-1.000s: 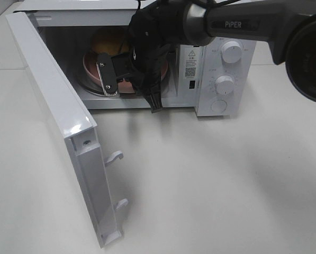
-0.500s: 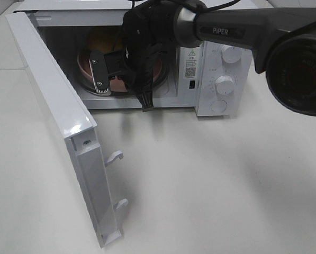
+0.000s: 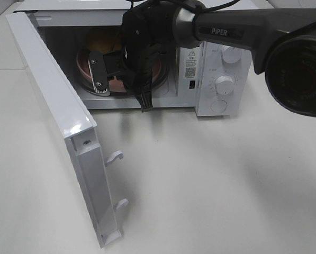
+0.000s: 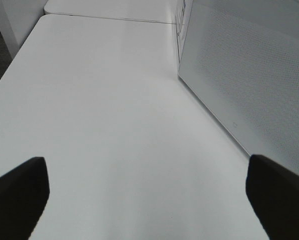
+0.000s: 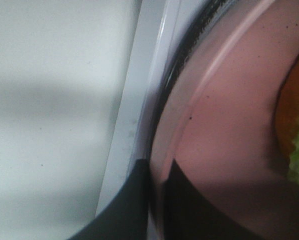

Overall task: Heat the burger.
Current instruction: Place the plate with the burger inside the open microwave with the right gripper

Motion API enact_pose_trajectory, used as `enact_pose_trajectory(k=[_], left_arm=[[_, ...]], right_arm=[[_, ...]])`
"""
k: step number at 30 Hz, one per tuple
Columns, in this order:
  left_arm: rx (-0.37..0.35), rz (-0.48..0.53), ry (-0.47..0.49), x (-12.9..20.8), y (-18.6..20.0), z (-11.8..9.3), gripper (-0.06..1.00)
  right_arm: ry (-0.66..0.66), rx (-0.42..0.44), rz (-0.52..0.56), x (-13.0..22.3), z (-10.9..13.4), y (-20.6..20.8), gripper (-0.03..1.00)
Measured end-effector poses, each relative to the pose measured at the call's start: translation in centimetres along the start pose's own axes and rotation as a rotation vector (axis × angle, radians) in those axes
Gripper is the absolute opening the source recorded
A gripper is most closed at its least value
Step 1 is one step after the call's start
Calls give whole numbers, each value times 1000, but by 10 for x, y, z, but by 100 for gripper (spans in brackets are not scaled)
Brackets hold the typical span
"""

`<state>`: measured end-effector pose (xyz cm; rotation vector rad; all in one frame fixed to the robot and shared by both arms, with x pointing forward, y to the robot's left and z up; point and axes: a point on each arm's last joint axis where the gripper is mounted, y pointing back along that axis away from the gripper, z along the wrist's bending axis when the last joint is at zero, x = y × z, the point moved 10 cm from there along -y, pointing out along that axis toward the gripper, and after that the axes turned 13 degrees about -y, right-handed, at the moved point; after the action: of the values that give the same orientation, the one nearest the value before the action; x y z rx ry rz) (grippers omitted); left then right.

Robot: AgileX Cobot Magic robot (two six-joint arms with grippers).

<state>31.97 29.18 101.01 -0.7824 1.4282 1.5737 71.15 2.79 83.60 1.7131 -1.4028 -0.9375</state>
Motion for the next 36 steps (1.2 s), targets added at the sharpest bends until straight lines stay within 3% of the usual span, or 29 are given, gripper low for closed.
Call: enact_pose_trajectory(k=[14,17,19,22,23,27,29,36], left_arm=[[0,0,0,0,0,0,99],[0,0,0,0,0,0,99],[0,0,0,0,0,0,99],[0,0,0,0,0,0,99],[0,0,0,0,0,0,99],[0,0,0,0,0,0,99],[0,0,0,0,0,0,99],[0,0,0,0,0,0,99]], right_arm=[[-23,8,-7,-2,-2,1,10],[-41,22,-21,-4,-5,1,16],[-52,26,-24,-5,-7,2,28],[-52,26,-24,-5,-7,2,32],[-52,26,-24,-5,-7,2,41],[-57,26,-25,-5,-6,2,52],[-75,25,-26,-5,-6,2,64],[-109,29,-31,-6,-8,5,72]])
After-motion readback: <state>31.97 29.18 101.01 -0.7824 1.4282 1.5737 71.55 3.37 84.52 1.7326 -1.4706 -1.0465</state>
